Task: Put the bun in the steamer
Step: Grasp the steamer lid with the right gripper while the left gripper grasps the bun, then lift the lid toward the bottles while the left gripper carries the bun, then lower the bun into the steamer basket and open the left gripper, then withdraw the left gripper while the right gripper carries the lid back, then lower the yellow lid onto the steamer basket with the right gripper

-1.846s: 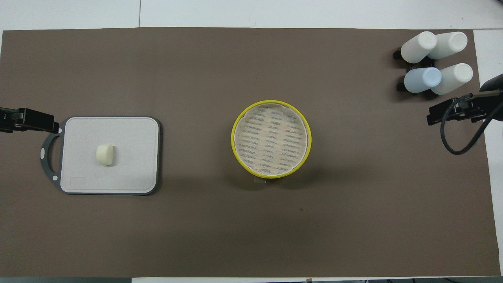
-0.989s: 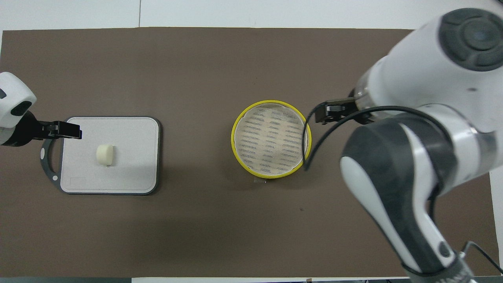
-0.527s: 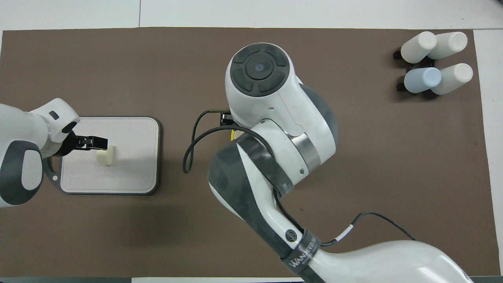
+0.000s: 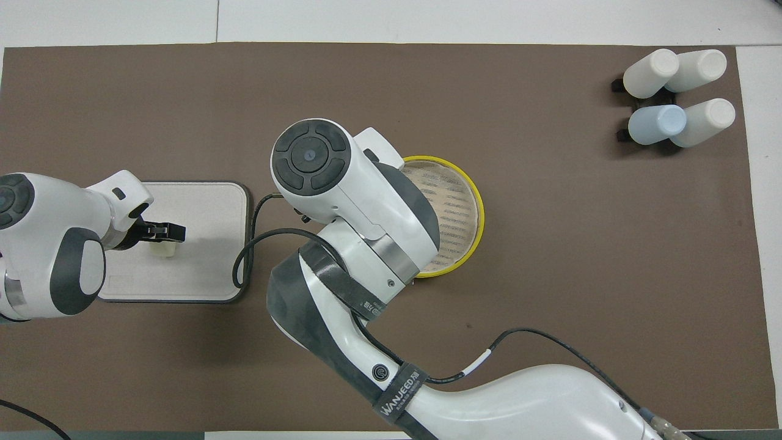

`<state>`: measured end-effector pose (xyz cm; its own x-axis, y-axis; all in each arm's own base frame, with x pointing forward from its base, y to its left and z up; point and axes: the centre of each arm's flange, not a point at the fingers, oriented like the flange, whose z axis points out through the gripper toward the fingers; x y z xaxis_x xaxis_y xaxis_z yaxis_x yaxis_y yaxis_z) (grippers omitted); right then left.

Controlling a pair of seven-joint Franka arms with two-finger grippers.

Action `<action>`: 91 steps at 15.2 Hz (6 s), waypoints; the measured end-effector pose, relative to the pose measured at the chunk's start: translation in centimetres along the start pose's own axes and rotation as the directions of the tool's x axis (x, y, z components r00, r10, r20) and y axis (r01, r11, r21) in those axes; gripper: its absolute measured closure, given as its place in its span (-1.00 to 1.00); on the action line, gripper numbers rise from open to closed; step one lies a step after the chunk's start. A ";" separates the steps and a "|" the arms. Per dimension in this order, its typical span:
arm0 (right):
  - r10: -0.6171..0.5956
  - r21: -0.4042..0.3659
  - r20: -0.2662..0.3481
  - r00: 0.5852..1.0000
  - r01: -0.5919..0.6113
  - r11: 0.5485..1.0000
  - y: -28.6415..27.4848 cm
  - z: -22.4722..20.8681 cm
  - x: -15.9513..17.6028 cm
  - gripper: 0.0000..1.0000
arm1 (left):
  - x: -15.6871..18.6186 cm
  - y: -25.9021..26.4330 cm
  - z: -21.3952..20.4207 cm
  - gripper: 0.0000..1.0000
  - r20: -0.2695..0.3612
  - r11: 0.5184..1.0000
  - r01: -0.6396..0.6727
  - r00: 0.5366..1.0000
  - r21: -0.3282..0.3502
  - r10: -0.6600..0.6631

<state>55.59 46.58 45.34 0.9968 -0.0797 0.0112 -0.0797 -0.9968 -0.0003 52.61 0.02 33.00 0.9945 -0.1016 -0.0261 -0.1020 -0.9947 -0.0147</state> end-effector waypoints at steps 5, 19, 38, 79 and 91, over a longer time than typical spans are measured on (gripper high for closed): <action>0.002 0.002 -0.003 1.000 -0.002 1.000 0.0 3.5 0.3 -0.96 | -0.6 0.0 1.4 -0.52 0.007 1.000 0.000 1.000 -0.001 0.000; 0.025 -0.008 0.008 1.000 -0.025 1.000 0.4 6.5 0.0 -0.22 | 3.8 3.6 -8.8 0.42 0.045 0.994 0.108 0.993 0.007 -0.108; -0.149 0.065 0.022 0.989 0.147 0.987 18.5 -6.8 10.0 0.84 | 6.2 22.2 -15.2 0.39 0.048 0.942 0.329 0.944 -0.075 -0.326; 0.013 0.001 0.011 1.000 -0.013 1.000 22.9 -6.3 10.6 0.84 | 3.3 7.1 -30.7 -1.00 0.067 0.952 0.303 0.951 -0.036 -0.300; 0.241 0.022 0.011 0.970 -0.241 0.970 5.3 0.4 4.8 0.84 | -0.6 0.1 -29.4 -1.00 0.111 0.991 0.112 0.988 -0.071 -0.104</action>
<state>59.99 40.94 45.00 0.9482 -0.3177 -0.0006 -0.3176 -0.9479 -0.0245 52.67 -0.56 62.38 0.9908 0.0048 -0.1351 0.0121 -0.9985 0.0531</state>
